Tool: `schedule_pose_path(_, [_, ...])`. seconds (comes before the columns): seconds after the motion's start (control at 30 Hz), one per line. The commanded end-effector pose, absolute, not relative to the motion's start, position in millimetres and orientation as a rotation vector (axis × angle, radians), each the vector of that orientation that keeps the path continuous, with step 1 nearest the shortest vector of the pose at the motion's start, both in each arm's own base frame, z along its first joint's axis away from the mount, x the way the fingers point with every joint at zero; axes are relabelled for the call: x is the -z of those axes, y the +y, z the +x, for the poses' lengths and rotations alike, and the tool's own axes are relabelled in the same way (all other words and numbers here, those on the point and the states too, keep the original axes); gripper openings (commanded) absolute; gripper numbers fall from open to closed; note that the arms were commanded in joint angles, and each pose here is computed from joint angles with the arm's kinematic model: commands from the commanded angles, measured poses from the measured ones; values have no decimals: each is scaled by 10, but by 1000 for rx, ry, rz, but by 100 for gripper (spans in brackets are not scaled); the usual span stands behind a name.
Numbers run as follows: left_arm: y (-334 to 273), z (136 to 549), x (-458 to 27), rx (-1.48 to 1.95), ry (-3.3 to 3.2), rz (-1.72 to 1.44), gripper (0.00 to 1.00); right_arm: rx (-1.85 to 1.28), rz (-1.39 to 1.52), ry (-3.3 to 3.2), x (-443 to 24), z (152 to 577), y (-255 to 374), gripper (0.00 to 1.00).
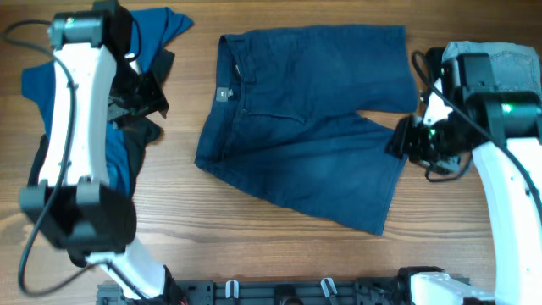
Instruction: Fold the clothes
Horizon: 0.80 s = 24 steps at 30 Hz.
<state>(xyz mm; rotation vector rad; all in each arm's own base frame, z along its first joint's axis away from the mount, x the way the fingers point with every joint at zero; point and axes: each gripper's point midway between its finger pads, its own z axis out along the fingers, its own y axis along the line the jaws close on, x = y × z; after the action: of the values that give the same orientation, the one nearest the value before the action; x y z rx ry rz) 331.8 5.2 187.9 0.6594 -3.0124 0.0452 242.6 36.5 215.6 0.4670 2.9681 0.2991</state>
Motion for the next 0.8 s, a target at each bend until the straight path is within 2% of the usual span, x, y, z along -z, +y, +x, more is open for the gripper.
schedule_pose_path(0.0, [-58, 3098, -2033, -39, -3042, 765, 63, -251, 562, 2979, -2134, 2188, 326, 58])
schedule_pose_path(0.1, [-248, 2963, -1788, -33, -3039, 673, 69, -251, 561, 3001, -2021, 2013, 400, 59])
schedule_pose_path(0.13, [-310, 2938, -1667, -28, -3039, 636, 70, -251, 561, 3010, -1970, 1968, 433, 63])
schedule_pose_path(0.23, [-485, 2975, -1247, -29, -3073, 526, 71, -243, 498, 3064, -1711, 1827, 572, 70])
schedule_pose_path(0.33, [-550, 3049, -1003, -44, -3124, 456, 71, -240, 462, 3096, -1507, 1778, 687, 71])
schedule_pose_path(0.43, [-554, 3114, -838, -57, -3154, 493, 70, -216, 565, 3083, -1327, 1787, 751, 72])
schedule_pose_path(0.5, [-547, 3077, -768, -54, -3117, 638, 69, -203, 688, 3054, -1251, 1805, 766, 71])
schedule_pose_path(0.53, [-537, 3021, -720, -44, -3059, 804, 63, -159, 832, 3010, -1203, 1816, 721, 71])
schedule_pose_path(0.57, [-530, 2980, -677, -37, -3000, 961, 62, -121, 937, 2966, -1162, 1833, 674, 71])
schedule_pose_path(0.6, [-531, 2955, -632, -34, -2948, 1095, 63, -90, 1035, 2916, -1117, 1857, 630, 76])
schedule_pose_path(0.63, [-542, 2945, -578, -36, -2915, 1186, 66, -65, 1147, 2859, -1059, 1873, 591, 88])
schedule_pose_path(0.67, [-570, 2958, -500, -53, -2890, 1278, 68, -59, 1269, 2797, -979, 1885, 573, 91])
schedule_pose_path(0.77, [-654, 2980, -293, -106, -2823, 1492, 78, -77, 1474, 2689, -729, 1881, 570, 91])
